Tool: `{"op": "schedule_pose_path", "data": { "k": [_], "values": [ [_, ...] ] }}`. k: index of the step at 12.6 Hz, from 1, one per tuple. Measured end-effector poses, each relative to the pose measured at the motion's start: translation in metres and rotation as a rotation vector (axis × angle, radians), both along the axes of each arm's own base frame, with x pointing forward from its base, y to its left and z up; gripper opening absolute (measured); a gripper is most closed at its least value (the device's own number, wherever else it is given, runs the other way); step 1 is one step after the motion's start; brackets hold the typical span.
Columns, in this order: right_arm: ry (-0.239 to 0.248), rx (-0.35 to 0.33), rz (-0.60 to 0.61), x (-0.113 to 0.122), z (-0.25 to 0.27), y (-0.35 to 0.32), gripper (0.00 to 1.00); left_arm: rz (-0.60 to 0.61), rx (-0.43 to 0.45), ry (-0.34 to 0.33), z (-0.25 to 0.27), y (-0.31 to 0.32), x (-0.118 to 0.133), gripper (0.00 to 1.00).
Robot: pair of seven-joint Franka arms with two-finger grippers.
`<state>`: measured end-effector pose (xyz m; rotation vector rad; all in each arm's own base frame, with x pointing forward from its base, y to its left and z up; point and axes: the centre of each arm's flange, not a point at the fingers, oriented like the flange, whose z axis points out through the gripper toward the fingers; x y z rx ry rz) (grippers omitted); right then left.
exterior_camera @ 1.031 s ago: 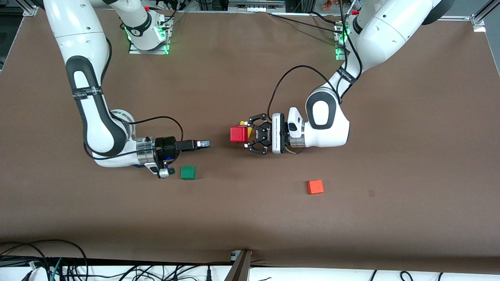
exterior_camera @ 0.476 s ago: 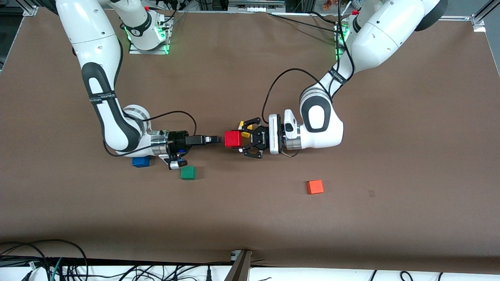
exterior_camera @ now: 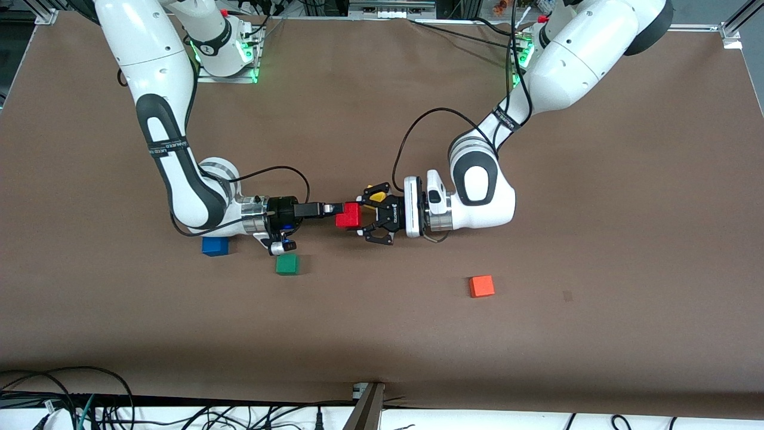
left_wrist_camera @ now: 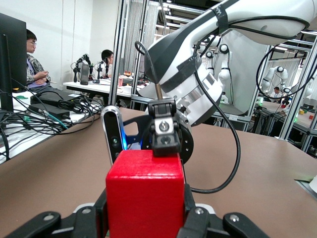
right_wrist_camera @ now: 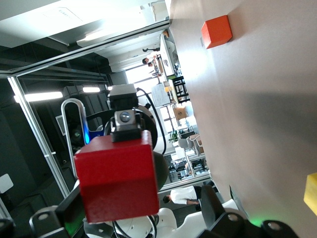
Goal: Pass red block to right arm, stack on blue
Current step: 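Close the right gripper on the red cube held by the left gripper, then open the left gripper and withdraw it while the right gripper pulls back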
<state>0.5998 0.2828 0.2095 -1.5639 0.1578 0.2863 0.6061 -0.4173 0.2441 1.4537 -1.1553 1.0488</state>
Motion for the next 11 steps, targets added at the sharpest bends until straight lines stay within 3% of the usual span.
{"op": "schedule_pose_path", "data": {
  "k": [2, 4, 9, 11],
  "values": [
    [-0.011, 0.007, -0.008, 0.0018, 0.0048, -0.0007, 0.75, -0.001, 0.006, 0.002, -0.0028, -0.0023, -0.0019, 0.56],
    [-0.029, 0.011, -0.011, 0.0031, 0.0092, -0.0013, 0.56, 0.001, 0.006, 0.005, -0.0039, -0.0034, -0.0023, 0.56],
    [-0.036, 0.011, -0.013, 0.004, 0.0111, -0.0017, 0.56, 0.001, 0.004, -0.001, -0.0023, -0.0038, -0.0014, 0.56],
    [-0.036, 0.003, -0.019, 0.0047, 0.0097, -0.0028, 0.56, -0.001, -0.001, -0.011, 0.0012, -0.0048, 0.0001, 0.74]
  ]
}}
